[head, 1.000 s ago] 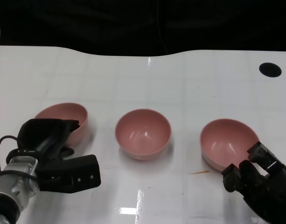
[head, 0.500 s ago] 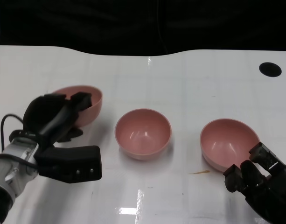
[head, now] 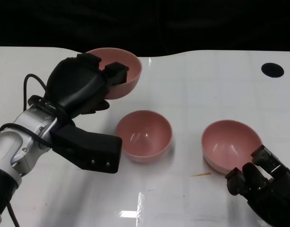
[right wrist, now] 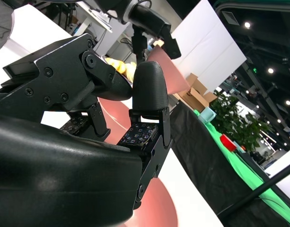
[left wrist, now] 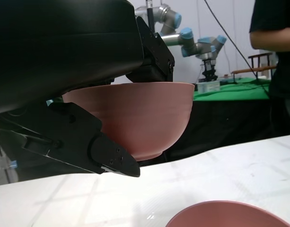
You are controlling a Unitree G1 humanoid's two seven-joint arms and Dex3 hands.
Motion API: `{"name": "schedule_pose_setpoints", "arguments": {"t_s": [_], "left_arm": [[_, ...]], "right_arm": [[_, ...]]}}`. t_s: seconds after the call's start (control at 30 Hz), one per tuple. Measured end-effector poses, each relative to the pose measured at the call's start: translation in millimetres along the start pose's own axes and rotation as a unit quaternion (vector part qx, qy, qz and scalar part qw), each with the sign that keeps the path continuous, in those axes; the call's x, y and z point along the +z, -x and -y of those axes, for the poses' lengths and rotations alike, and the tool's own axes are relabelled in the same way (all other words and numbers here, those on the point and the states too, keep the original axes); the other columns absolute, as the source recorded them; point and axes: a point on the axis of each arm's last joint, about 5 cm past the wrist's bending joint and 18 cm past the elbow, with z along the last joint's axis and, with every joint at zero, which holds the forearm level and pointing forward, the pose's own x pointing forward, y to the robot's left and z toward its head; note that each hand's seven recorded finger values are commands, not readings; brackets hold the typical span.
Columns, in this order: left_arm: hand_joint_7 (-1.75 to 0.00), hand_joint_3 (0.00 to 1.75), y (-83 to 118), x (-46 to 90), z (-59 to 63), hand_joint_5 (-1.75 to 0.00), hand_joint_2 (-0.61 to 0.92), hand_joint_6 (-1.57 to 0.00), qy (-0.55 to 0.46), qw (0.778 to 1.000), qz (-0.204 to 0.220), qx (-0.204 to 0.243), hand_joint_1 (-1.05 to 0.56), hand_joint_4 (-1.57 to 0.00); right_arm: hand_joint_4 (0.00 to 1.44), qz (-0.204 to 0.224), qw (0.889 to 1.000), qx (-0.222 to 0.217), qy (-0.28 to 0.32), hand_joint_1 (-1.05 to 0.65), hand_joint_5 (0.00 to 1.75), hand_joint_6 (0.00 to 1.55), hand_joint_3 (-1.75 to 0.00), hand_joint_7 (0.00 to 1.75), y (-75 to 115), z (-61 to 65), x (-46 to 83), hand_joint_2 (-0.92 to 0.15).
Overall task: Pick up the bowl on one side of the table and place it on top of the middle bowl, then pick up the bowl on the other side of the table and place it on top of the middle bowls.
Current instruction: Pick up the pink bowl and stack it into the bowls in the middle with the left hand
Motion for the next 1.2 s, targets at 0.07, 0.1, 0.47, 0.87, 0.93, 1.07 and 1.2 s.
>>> {"name": "schedule_pose_setpoints", "arguments": {"t_s": [0.07,0.1,0.47,0.87,0.93,1.07,1.2], "left_arm": [[-1.63,0.03,-5,7.9,-3.4,-1.75,0.88,-0.61,0.012,1.0,0.015,-0.001,-0.14,-0.72],[-1.63,0.03,-8,12.1,-4.5,-1.75,0.88,-0.61,0.017,1.0,0.022,0.001,-0.15,-0.72],[-0.45,0.01,-23,51.9,1.8,-1.41,0.83,-1.12,0.042,0.997,0.064,0.012,-0.17,-0.86],[-0.85,0.0,-21,63.3,15.6,-1.65,0.91,-0.93,0.065,0.995,0.068,-0.022,-0.03,-0.76],[-1.19,0.0,-18,63.3,20.3,-1.73,0.91,-0.8,0.07,0.995,0.064,-0.03,-0.02,-0.73],[-1.53,0.0,-15,61.6,25.4,-1.75,0.92,-0.65,0.08,0.994,0.059,-0.04,-0.03,-0.72],[-1.55,0.0,-15,61.1,25.6,-1.75,0.92,-0.64,0.084,0.994,0.059,-0.039,-0.04,-0.72]], "right_arm": [[0.88,0.001,1.0,0.0,0.002,-0.1,1.61,0.8,-1.11,1.44,-0.1,0.0,-0.1,-0.59],[0.88,0.001,1.0,0.001,0.002,-0.1,1.61,0.8,-1.11,1.44,-0.5,-0.4,-0.3,-0.59],[0.87,0.006,1.0,0.003,0.002,-0.1,1.62,0.81,-1.13,1.43,-0.9,-1.0,-1.1,-0.55],[0.87,0.008,1.0,0.0,0.009,-0.11,1.62,0.79,-1.14,1.45,0.5,-3.8,-0.5,-0.56],[0.87,0.007,1.0,-0.001,0.011,-0.11,1.62,0.78,-1.14,1.45,1.0,-3.3,-0.1,-0.56],[0.86,0.007,1.0,-0.002,0.012,-0.1,1.64,0.78,-1.12,1.45,1.4,-2.9,0.4,-0.58],[0.85,0.008,1.0,-0.002,0.006,-0.1,1.66,0.77,-1.11,1.47,1.9,-2.5,0.8,-0.59]]}}
